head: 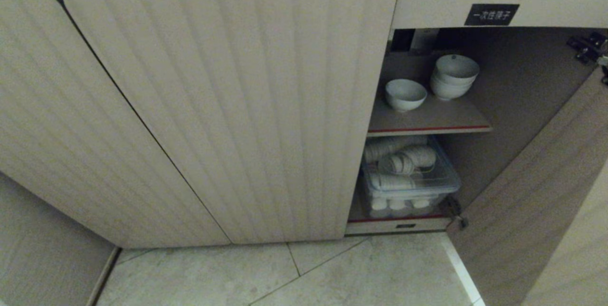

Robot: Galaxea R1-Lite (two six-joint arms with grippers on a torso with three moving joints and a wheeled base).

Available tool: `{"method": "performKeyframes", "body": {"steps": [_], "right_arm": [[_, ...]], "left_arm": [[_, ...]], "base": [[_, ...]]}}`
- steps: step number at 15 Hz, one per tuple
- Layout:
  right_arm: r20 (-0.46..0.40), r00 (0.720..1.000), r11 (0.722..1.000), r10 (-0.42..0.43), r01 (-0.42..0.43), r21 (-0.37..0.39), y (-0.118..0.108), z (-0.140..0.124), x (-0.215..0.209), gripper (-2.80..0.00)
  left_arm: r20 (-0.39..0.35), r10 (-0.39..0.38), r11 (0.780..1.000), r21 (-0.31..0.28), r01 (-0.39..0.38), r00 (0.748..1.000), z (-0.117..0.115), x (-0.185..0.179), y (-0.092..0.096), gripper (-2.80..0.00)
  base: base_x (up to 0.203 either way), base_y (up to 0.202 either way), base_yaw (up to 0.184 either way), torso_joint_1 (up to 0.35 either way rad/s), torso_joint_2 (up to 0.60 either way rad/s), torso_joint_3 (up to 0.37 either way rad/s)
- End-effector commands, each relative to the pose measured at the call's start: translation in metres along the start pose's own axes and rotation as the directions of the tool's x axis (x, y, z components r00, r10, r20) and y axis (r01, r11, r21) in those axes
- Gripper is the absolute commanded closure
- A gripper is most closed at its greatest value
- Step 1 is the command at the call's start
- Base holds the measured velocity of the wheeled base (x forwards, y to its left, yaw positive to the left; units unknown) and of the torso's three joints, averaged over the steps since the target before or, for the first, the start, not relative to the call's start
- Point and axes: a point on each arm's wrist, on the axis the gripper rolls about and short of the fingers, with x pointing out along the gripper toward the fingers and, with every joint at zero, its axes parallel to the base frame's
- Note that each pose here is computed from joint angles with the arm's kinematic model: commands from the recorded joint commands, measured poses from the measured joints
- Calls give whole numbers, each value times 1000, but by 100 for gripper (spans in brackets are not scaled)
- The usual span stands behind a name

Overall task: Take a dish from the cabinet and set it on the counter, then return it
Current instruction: Close the cabinet door

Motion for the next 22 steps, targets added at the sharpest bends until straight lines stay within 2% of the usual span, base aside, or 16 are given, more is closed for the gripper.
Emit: {"method": "performKeyframes", "body": {"steps": [1, 12, 22], "right_arm": [[-1, 1000, 1000, 1, -1, 3, 0, 0, 0, 0], [-1, 1000, 1000, 1, -1, 6, 0, 0, 0, 0], [-3, 1000, 1000, 1, -1, 4, 0, 0, 0, 0]], "left_arm": [[0, 0, 1000, -1, 0, 1000, 0, 0, 0, 0], [0, 0, 1000, 1, 0, 1000, 0, 0, 0, 0], [0, 0, 1000, 1, 0, 1000, 0, 0, 0, 0]], "base": [[-190, 0, 1, 2, -6, 2], [-191, 0, 1, 2, 2, 3], [-6, 0, 0, 0, 0, 0]]}}
